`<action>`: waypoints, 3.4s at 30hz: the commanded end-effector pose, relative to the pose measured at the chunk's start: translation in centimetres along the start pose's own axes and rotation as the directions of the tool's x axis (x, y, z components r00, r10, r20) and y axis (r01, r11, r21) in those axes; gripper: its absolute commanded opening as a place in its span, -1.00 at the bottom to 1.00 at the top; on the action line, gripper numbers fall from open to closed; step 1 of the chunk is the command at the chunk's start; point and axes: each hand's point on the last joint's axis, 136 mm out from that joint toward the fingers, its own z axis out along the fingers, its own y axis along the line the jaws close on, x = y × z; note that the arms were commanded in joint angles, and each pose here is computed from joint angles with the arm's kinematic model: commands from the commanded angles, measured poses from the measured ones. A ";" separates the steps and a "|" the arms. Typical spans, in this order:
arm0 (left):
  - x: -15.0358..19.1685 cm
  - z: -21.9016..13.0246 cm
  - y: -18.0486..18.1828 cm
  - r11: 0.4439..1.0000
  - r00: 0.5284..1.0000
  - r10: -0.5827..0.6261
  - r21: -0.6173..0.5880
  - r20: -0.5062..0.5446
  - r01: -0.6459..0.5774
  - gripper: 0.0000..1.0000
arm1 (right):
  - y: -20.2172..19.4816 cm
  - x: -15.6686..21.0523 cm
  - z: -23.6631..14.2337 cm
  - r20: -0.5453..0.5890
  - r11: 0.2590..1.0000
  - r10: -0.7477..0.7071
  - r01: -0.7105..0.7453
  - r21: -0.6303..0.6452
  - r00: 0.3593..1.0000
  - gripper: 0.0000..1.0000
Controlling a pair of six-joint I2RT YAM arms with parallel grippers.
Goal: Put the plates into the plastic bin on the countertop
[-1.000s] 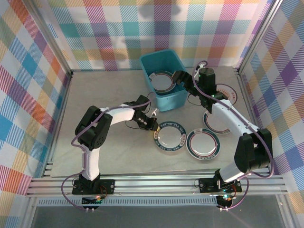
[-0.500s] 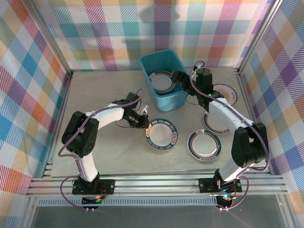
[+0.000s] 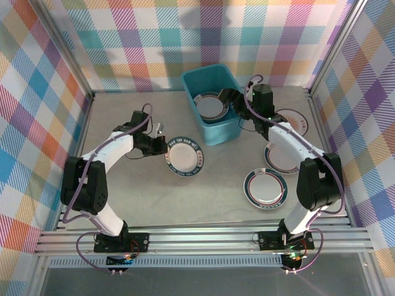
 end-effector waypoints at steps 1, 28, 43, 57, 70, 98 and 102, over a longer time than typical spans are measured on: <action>-1.4 -2.8 0.7 1.000 0.997 -0.013 -0.015 0.079 0.014 -1.00 | 2.0 -1.6 0.0 0.022 0.998 -0.007 0.009 -0.064 1.000 0.79; -14.8 -18.7 -1.4 0.978 0.758 -0.184 0.195 0.626 0.076 -1.00 | 5.9 -2.4 1.7 -0.079 0.972 -0.160 0.143 -0.186 0.984 0.53; -19.0 -19.9 -9.5 0.921 0.776 -0.151 0.372 0.613 -0.114 -1.00 | 11.1 -1.9 1.3 -0.159 0.883 -0.306 0.218 -0.417 0.939 0.31; -20.1 -18.7 -13.4 0.870 0.796 -0.130 0.454 0.591 -0.194 -1.00 | 9.5 -1.6 2.2 -0.195 0.922 -0.228 0.147 -0.358 0.954 0.04; -20.4 -17.6 -15.1 0.843 0.813 -0.132 0.496 0.567 -0.209 -1.00 | 8.9 -1.3 2.9 -0.207 0.931 -0.168 0.086 -0.355 0.964 -0.25; -26.0 -17.0 -16.1 0.852 0.741 -0.115 0.449 0.662 -0.269 0.25 | 5.5 -6.1 1.5 0.107 0.980 0.134 -0.116 -0.163 0.985 -1.00; -27.3 -16.3 -14.7 0.853 0.734 -0.128 0.451 0.667 -0.261 0.26 | 2.9 -5.5 1.1 0.188 0.975 0.222 -0.217 -0.051 0.957 -1.00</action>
